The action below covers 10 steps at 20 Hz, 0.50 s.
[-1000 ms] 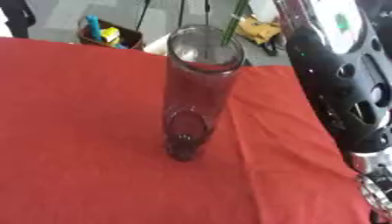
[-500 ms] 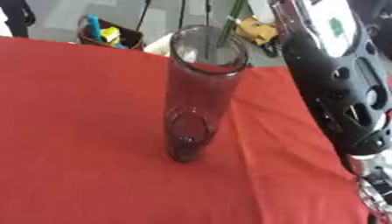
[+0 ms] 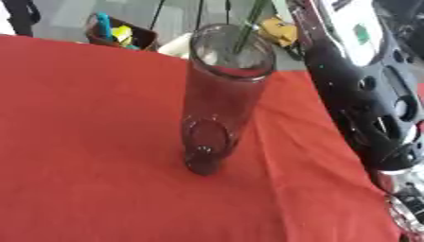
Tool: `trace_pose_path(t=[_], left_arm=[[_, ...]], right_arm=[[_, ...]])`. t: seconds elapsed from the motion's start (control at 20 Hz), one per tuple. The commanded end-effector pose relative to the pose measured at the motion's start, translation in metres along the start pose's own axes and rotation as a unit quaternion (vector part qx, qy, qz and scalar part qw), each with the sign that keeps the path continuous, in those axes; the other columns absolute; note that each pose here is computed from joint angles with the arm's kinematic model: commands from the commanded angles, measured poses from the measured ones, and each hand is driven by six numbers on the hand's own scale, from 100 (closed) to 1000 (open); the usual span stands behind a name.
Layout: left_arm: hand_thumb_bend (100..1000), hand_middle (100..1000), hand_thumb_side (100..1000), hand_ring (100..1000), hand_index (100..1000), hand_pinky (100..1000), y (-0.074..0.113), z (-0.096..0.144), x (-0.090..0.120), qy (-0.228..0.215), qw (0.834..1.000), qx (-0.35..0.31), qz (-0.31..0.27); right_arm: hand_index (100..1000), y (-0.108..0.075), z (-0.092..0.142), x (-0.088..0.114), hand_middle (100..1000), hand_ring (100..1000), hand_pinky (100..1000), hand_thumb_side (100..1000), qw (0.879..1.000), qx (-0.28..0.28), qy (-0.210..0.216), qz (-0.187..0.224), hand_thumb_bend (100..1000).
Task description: Arrange flowers into the vase.
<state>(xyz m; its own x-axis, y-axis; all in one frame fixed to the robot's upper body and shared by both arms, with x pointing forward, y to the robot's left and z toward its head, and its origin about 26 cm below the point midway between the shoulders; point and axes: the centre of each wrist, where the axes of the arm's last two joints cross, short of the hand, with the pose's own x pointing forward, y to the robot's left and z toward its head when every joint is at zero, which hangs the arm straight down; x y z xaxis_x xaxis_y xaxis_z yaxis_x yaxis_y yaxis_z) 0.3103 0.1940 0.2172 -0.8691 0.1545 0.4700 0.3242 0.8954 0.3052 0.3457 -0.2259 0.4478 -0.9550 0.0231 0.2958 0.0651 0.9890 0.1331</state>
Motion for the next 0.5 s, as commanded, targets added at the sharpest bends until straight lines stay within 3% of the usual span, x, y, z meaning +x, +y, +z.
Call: trace_pose_path(t=[0.05,0.5], left_arm=[[100,808,974,592,796,520,-0.0006,-0.0054,0.0057,-0.015,1.000,-0.008,-0.005],[100,809,976,593,796,521,-0.0007,-0.0063,0.0059,-0.017,1.000,-0.007,-0.006]], right_arm=[[100,-0.0012,-0.0041,0.0082,100,100,100,573,1.000,0.008,-0.020,0.000,100],[100,-0.0005,0.0042,0.0050,100,100,100,590,1.000,0.021,-0.015,-0.009,100]])
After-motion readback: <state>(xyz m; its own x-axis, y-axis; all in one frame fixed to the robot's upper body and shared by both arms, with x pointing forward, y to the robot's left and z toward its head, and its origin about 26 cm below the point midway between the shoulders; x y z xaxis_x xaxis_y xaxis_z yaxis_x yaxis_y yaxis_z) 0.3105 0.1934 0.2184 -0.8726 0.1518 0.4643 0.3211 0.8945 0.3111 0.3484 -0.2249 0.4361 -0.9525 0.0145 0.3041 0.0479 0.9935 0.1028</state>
